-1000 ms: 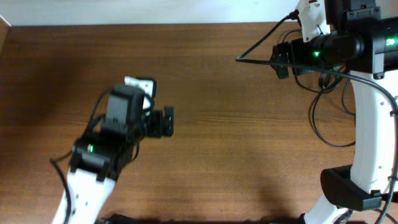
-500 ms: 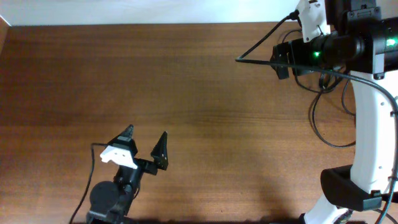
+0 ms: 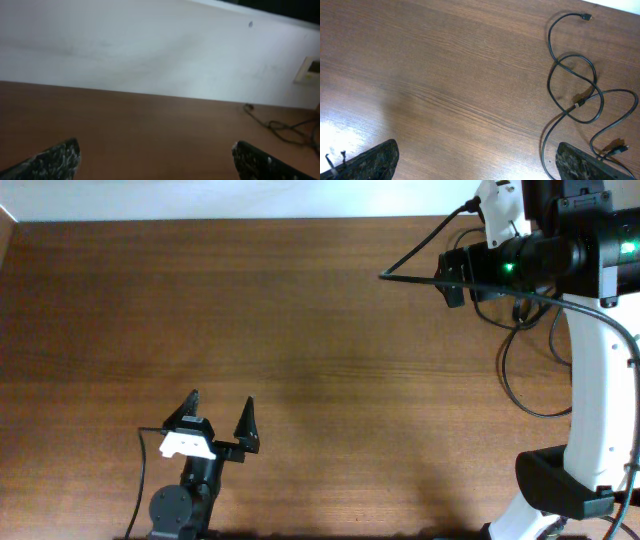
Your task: Untangle cables
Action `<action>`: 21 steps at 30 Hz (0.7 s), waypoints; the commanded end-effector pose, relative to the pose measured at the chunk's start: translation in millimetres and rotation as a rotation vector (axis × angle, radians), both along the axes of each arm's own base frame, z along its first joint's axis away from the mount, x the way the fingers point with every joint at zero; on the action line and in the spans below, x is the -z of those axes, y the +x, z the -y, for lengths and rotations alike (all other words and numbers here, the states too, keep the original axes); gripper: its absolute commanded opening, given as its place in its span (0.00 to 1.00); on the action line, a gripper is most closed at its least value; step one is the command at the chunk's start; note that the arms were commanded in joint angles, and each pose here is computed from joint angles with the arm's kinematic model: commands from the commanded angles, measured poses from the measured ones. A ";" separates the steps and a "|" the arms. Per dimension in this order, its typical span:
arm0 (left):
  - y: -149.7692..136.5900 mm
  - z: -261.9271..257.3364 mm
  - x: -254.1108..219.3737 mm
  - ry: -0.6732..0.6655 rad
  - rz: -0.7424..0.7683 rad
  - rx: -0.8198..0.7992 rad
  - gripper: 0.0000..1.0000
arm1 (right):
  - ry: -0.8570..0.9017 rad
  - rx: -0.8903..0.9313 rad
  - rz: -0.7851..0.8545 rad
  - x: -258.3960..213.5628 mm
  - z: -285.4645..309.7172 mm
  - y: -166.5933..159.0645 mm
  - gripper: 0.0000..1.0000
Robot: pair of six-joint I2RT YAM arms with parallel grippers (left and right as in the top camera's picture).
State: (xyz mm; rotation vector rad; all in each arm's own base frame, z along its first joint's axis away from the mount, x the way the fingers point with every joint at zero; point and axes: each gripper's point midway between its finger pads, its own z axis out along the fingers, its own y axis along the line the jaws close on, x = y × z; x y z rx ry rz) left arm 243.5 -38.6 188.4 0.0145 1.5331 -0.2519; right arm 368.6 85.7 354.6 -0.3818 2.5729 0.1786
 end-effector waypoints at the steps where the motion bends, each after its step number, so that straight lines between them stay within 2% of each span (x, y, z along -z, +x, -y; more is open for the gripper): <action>1: 0.2 -7.2 33.2 0.090 -0.114 -0.024 0.99 | -0.005 -0.002 0.015 -6.2 0.2 -6.1 0.99; 8: 0.4 -7.6 32.2 0.240 -0.087 -0.023 0.99 | -0.005 -0.002 0.015 -6.1 0.2 -6.1 0.99; 21: 0.5 -8.2 31.6 0.241 -0.084 -0.027 0.99 | -0.005 -0.002 0.015 -6.2 0.2 -6.1 0.99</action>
